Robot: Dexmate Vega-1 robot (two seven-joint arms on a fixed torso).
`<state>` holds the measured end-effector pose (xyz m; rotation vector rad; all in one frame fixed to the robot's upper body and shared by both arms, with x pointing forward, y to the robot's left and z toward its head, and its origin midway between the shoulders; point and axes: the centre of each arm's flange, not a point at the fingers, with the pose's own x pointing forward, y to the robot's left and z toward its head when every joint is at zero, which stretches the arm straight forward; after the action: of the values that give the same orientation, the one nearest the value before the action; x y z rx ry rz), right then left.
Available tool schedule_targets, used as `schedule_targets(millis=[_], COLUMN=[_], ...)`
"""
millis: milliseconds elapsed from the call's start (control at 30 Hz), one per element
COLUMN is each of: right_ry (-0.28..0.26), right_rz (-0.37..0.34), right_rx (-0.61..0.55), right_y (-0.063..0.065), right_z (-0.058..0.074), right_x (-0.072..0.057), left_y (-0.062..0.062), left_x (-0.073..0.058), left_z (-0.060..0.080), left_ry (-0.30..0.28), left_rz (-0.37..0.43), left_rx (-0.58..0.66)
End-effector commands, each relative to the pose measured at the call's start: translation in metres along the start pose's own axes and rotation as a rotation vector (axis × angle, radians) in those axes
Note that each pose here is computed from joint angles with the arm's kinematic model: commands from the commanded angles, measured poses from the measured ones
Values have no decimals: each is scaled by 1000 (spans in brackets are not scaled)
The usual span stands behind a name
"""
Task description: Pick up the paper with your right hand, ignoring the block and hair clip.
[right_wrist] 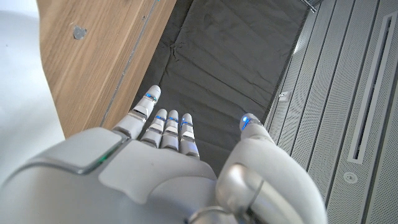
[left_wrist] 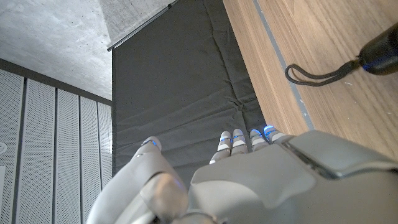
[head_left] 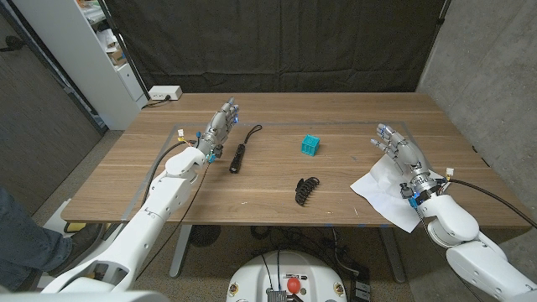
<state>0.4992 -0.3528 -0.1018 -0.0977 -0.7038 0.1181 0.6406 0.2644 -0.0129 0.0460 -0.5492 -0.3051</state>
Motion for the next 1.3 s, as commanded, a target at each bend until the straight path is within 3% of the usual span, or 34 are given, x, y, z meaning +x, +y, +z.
schedule_targets(millis=[33,667,1300], right_ry=[-10,-31,-35], right_rz=[-29,-43,-37], right_rx=[-75,-217,-378], right_y=[0,0,11], right_z=[3,12,19], right_x=[-9,-17,-20], left_y=[-1,-4,-1], left_x=[1,-1,-4], left_z=[3,1,-2], left_ry=[-2,2,-15], left_rz=[-5,16,10], left_rx=[4,16,-5])
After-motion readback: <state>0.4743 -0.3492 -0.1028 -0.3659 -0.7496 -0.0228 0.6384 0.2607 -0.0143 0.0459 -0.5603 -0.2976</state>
